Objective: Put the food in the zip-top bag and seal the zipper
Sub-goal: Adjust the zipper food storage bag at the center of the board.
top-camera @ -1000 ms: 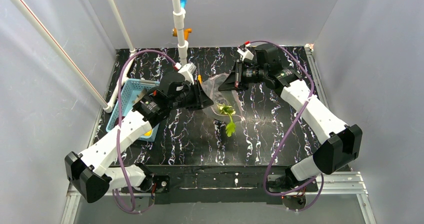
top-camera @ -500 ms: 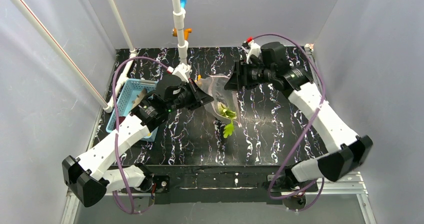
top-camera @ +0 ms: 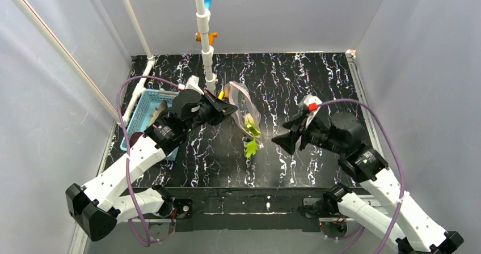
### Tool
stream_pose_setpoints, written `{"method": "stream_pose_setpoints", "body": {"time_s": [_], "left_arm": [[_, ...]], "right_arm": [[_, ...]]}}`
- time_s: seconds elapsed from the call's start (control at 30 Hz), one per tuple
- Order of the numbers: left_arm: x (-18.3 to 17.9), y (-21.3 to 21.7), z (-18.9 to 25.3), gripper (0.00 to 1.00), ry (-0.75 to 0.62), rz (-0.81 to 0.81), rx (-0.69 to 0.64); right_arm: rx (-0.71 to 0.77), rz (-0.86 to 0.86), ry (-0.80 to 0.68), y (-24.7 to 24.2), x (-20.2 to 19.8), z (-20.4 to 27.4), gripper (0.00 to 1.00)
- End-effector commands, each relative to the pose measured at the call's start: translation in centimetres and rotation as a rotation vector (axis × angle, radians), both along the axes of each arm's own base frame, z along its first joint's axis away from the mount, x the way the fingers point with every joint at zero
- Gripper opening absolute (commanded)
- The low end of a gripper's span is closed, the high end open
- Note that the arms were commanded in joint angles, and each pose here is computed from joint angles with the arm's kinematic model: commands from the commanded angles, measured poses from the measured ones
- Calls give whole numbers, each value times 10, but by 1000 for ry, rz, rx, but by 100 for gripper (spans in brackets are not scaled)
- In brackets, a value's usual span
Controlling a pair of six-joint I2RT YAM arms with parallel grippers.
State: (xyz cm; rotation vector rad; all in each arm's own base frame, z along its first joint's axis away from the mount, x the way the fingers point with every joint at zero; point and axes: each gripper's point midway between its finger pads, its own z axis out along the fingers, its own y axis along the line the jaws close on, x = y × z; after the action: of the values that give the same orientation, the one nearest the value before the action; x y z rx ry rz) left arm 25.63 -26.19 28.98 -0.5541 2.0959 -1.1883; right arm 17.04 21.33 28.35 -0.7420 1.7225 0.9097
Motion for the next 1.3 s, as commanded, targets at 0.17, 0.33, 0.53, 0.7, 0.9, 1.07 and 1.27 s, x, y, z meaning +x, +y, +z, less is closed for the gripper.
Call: {"method": "stream_pose_setpoints", "body": {"time_s": [0.17, 0.33, 0.53, 0.7, 0.9, 1.07, 1.27], "left_arm": [[8, 12, 23, 0, -57, 84, -44], [8, 13, 20, 0, -52, 91, -45], [9, 14, 21, 0, -51, 97, -46], [7, 18, 19, 0, -47, 106, -37], [-2, 31, 20, 0, -63, 119, -10], [-12, 41, 15, 0, -64, 130, -19], [-21, 51, 7, 0, -61, 143, -12]], "right_arm": [[-202, -16, -212, 28, -3, -40, 79], [-233, -80, -325, 43, 4, -40, 77], [-313, -229, -461, 57, 18, -29, 54], [-242, -258, -448, 60, 18, -14, 24], [-243, -221, -437, 48, 9, 16, 1], [-298, -124, -421, 40, 1, 43, 1], [-411, -2, -339, 44, -1, 57, 1]]}}
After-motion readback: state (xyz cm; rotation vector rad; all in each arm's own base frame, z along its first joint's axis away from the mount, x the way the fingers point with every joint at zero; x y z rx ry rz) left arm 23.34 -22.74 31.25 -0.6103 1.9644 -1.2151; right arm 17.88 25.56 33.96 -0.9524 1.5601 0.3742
